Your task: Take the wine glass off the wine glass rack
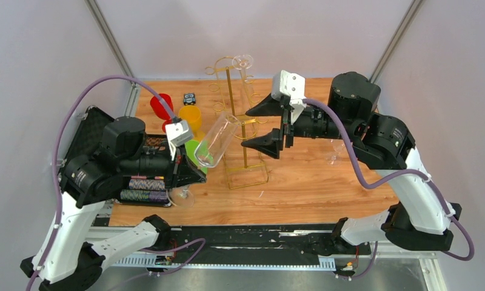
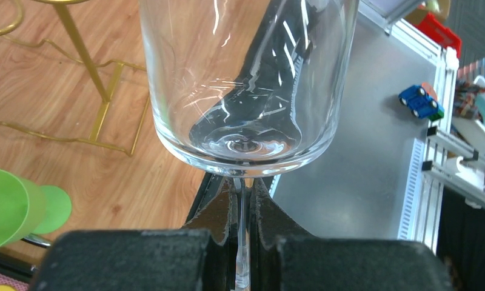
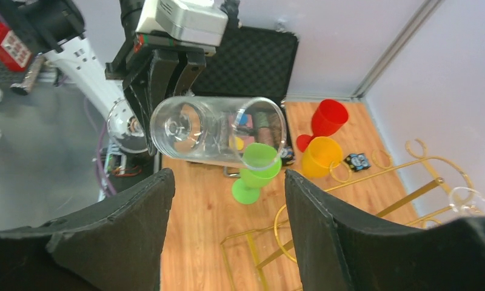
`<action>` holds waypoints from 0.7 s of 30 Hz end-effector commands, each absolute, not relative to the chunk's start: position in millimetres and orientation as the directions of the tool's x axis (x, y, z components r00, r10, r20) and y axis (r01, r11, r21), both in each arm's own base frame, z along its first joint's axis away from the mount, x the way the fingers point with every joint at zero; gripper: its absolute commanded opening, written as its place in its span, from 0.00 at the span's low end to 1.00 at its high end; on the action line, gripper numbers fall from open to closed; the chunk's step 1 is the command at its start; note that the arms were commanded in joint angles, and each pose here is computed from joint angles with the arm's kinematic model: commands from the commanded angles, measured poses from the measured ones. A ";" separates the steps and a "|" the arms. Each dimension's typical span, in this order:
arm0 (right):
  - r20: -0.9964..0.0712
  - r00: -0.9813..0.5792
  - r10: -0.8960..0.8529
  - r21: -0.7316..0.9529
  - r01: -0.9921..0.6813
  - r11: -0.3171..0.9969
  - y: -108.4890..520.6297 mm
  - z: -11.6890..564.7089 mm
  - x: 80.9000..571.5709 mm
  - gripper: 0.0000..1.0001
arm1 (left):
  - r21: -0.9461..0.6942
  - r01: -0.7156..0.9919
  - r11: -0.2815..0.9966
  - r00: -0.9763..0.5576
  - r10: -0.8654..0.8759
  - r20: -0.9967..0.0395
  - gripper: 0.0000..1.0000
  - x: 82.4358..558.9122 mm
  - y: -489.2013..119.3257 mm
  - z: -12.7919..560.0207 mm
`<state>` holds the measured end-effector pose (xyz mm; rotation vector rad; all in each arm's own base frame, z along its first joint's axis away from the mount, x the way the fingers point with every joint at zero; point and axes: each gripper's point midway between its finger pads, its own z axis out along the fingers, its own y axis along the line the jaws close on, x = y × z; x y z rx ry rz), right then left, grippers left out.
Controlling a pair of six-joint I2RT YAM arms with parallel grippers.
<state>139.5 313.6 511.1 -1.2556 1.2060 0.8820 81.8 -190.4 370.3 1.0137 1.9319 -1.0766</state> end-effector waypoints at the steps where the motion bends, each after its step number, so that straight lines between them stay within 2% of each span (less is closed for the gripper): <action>1: -0.985 0.127 -0.115 -0.131 -0.991 0.033 309.4 509.9 116.3 0.68 | -0.244 0.930 0.276 -0.326 0.308 -0.894 0.00 67.8 -188.1 378.4; 8: -0.989 0.085 -0.118 -0.075 -0.993 -0.088 309.6 502.3 98.0 0.65 | -0.244 0.942 0.230 -0.313 0.348 -0.883 0.00 54.1 -188.2 366.2; 21: -0.991 0.047 -0.127 -0.025 -0.985 -0.171 310.5 493.9 83.5 0.62 | -0.240 0.947 0.211 -0.307 0.391 -0.868 0.00 49.2 -190.6 355.9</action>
